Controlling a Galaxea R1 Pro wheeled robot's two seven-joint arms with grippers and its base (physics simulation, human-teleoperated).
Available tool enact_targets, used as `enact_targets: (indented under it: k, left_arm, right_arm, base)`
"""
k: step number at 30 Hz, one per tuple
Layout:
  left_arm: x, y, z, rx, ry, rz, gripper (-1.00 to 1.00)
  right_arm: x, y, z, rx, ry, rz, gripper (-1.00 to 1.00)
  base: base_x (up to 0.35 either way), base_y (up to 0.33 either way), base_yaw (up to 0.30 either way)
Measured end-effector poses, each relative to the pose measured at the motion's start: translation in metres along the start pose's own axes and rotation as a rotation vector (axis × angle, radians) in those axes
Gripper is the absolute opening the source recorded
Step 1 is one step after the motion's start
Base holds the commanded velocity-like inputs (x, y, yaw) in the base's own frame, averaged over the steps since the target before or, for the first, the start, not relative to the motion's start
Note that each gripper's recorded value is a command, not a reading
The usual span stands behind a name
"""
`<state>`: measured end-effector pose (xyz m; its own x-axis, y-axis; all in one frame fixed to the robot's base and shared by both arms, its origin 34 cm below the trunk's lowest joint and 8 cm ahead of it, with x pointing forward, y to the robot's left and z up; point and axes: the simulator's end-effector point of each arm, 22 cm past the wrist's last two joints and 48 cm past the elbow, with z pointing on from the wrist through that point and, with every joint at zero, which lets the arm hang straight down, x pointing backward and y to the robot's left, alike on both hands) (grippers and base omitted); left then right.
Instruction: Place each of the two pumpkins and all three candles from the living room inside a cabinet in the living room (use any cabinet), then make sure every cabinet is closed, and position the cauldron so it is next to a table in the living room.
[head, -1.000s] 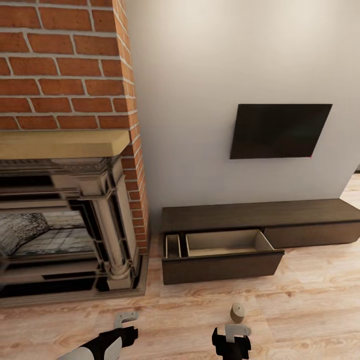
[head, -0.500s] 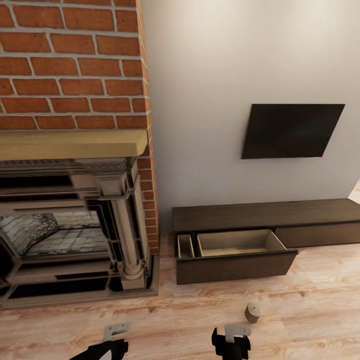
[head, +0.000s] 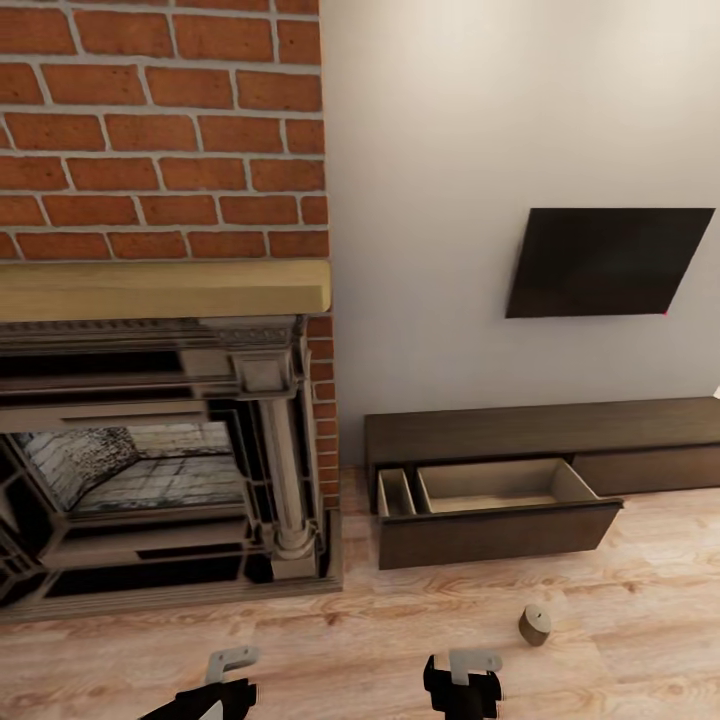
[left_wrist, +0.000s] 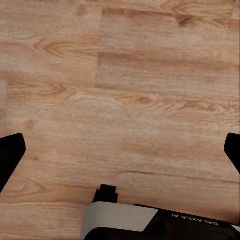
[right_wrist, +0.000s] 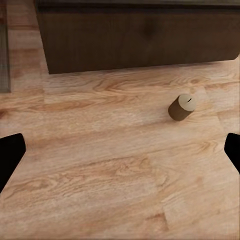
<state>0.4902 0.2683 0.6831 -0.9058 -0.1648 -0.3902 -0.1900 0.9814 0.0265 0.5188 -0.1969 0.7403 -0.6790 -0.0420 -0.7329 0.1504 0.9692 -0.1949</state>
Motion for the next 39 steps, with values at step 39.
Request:
enact_targets:
  k: [39]
  left_arm:
    - [0.0013, -0.0001, 0.0001, 0.001, 0.003, -0.002, 1.00]
  right_arm:
    - [0.0003, -0.0009, 0.0003, 0.001, 0.000, 0.000, 1.00]
  base:
    - [0.000, 0.334, 0.000]
